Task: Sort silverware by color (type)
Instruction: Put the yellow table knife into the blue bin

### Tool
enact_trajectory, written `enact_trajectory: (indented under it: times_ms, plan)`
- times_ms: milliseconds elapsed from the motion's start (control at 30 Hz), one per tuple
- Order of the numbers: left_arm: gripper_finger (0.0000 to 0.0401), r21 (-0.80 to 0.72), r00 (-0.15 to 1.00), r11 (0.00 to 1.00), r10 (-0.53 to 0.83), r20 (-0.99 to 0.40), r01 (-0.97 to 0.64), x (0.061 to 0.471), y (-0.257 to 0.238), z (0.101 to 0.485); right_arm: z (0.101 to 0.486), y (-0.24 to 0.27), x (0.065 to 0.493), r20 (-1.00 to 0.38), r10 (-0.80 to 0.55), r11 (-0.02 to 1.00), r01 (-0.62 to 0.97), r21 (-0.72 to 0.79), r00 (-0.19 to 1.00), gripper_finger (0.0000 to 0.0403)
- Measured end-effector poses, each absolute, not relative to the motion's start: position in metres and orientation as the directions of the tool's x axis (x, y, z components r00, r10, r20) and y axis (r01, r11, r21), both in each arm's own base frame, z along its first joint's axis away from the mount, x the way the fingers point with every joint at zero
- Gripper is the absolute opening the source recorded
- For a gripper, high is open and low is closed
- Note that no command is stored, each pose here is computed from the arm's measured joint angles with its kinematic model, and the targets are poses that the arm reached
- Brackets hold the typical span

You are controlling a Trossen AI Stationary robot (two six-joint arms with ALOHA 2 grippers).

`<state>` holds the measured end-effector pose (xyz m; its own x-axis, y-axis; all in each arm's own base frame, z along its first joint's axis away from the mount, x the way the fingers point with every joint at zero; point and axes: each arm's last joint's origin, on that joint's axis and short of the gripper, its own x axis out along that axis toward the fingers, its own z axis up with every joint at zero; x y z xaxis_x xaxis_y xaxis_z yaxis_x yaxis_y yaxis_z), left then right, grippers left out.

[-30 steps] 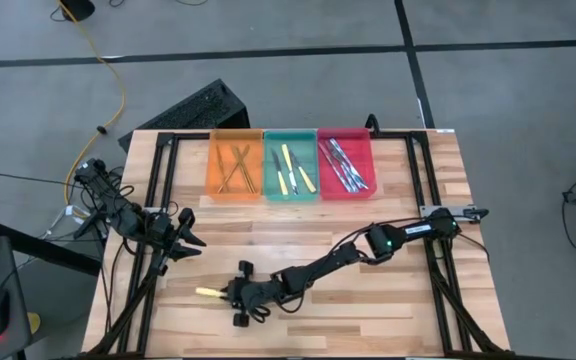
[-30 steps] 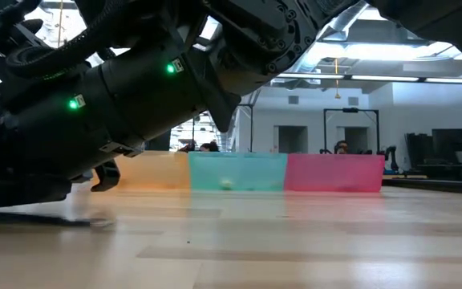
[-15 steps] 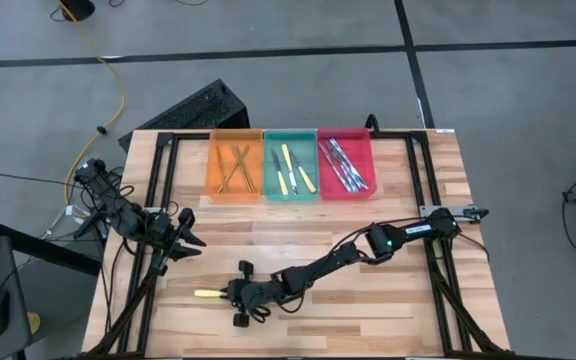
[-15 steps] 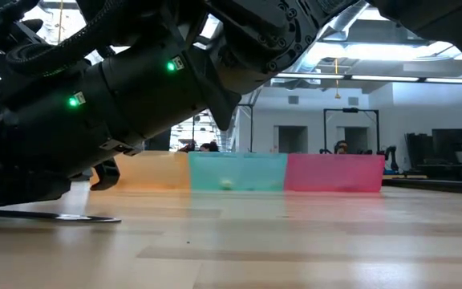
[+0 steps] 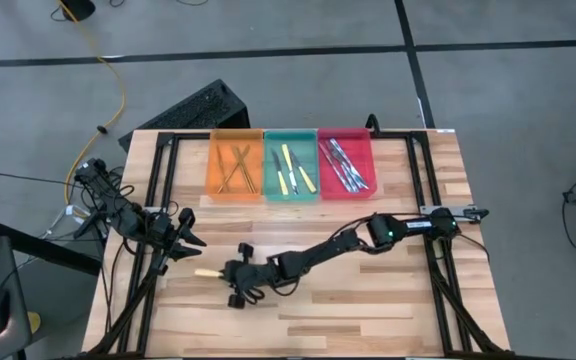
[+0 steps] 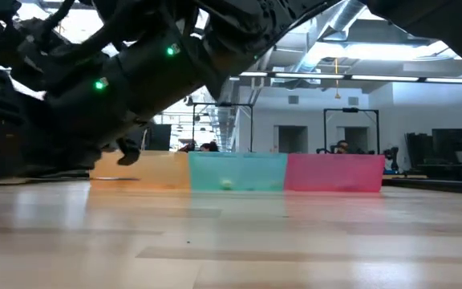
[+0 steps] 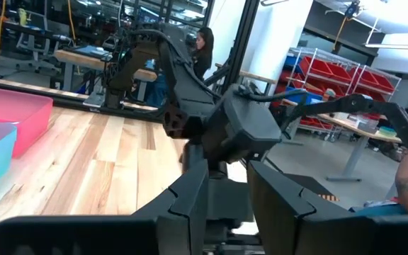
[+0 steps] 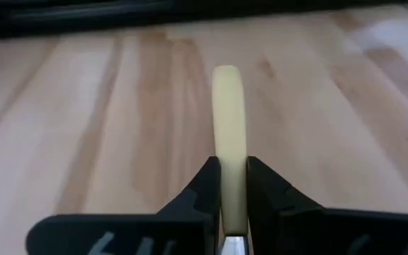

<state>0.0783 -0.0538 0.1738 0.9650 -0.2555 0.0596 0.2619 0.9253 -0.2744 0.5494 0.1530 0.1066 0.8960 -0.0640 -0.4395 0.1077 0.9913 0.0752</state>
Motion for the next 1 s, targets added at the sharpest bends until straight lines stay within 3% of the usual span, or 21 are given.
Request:
enact_trajectory:
  times_ms: [1000]
  plan:
    - [0.0089,-0.275,0.965,0.925,-0.256,0.060,0.263,0.078,-0.054,0.174,0.170,0.057,0.551,-0.482,-0.296,0.944,0.330,-0.014,0.825,0.0053]
